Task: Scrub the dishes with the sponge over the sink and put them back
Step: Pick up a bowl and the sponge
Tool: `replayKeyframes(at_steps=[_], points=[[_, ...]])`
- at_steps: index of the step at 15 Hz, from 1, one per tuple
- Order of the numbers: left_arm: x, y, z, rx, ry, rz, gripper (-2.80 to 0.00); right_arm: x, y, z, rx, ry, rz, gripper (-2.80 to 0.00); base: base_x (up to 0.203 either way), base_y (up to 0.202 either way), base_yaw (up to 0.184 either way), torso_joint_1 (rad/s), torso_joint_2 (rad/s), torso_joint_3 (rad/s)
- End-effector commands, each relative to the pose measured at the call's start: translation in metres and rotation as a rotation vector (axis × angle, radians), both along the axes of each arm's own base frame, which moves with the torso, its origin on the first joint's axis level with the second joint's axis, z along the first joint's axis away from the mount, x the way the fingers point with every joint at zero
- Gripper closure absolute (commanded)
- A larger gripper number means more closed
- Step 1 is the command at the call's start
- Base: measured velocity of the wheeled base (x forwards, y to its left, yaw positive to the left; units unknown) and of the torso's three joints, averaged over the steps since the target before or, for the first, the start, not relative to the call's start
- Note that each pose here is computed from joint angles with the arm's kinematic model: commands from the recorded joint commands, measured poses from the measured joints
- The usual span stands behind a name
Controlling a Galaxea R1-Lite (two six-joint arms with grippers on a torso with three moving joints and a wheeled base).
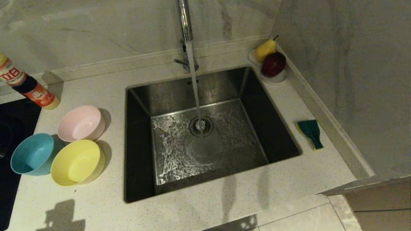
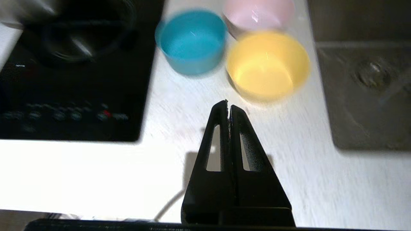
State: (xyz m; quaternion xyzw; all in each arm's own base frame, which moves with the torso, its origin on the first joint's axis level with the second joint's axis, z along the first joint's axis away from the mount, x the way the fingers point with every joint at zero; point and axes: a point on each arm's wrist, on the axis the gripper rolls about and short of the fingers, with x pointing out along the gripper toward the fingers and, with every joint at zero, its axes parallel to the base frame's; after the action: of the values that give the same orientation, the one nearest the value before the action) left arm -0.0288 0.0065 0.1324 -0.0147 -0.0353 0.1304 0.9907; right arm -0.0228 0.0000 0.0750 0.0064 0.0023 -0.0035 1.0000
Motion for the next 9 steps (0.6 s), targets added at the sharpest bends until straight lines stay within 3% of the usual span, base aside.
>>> replayKeyframes(at_steps=[1, 4, 9], points=[[-0.004, -0.002, -0.032, 0.025, -0.012, -0.068, 0.00, 0.000, 0.000, 0.000, 0.000, 0.000, -0.001, 0.00, 0.000, 0.000, 0.000, 0.000, 0.00, 0.000], [0.004, -0.006, -0.053, 0.022, 0.069, -0.251, 0.00, 0.000, 0.000, 0.000, 0.000, 0.000, -0.001, 0.00, 0.000, 0.000, 0.000, 0.000, 0.00, 0.000], [0.006, -0.007, -0.057, 0.021, 0.079, -0.273, 0.00, 0.000, 0.000, 0.000, 0.000, 0.000, -0.001, 0.00, 0.000, 0.000, 0.000, 0.000, 0.00, 0.000]])
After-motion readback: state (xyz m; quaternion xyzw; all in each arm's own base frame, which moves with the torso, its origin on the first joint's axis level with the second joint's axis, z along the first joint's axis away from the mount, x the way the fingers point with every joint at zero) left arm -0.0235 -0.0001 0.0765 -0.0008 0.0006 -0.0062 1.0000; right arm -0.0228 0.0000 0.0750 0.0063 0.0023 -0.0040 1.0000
